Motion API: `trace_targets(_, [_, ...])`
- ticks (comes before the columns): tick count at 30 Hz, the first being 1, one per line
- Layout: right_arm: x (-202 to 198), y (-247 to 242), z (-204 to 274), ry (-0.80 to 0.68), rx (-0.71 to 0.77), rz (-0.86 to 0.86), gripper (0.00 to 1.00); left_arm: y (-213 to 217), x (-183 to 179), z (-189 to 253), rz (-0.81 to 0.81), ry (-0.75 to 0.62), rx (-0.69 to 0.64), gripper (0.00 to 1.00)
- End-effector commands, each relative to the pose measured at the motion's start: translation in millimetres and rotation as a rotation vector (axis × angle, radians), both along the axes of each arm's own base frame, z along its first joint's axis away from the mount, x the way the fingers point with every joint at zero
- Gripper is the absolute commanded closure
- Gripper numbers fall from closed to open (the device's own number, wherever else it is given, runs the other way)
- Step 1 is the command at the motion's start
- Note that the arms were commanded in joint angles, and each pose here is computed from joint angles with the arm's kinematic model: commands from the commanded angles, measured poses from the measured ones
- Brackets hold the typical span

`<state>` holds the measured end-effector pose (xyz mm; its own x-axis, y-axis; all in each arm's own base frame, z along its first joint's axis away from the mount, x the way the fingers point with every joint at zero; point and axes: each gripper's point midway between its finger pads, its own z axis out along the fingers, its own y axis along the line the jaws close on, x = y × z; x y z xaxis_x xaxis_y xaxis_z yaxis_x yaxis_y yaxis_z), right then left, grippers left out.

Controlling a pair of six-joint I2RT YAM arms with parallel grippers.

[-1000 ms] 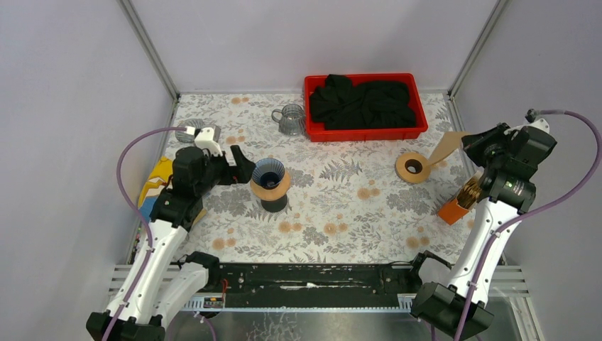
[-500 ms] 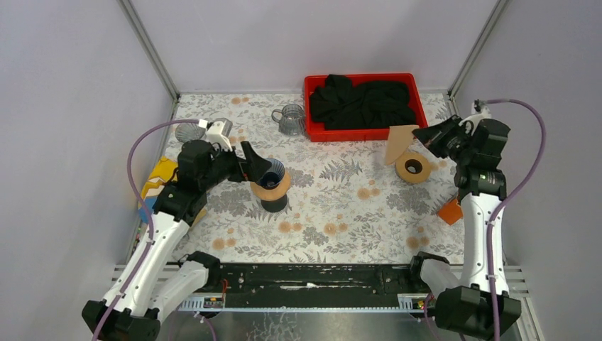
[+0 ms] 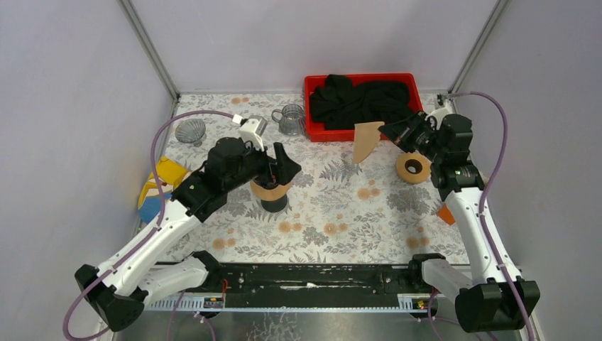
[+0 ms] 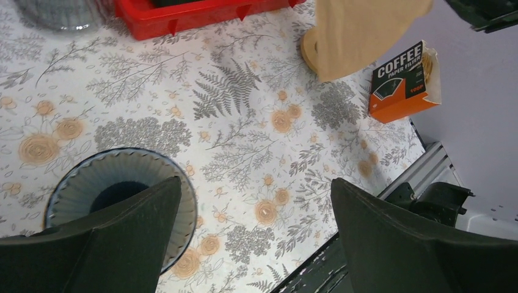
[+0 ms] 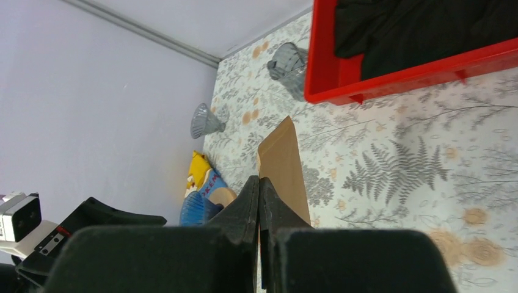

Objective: Place the coffee filter in the dripper
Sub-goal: Pick up the coffee filter from the coffee filter holder.

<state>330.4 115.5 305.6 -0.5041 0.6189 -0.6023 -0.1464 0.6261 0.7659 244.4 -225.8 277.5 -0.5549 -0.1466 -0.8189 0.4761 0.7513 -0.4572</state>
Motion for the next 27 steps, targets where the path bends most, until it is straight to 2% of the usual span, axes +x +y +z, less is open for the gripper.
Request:
trace_targets(1, [6.6, 20.4, 23.3, -0.086, 0.038, 0.0, 1.0, -17.0, 13.1, 39.6, 0.066, -0.127, -0.037, 0.0])
trace_targets(9, [3.5, 49.2, 28.9, -0.097, 0.062, 0.027, 1.0, -52.7, 11.5, 42.8, 0.072, -0.186, 0.025, 0.0])
trace_targets(16, [-0.6, 71.8, 30.2, -0.097, 0.065, 0.053, 1.0, -84.7, 8.1, 31.8, 0.098, -0.241, 0.131, 0.0])
trace_targets(27, [-6.5, 100.4, 28.3, -0.087, 0.05, 0.087, 1.0, -101.1, 16.2, 24.1, 0.209, -0.344, 0.293, 0.0])
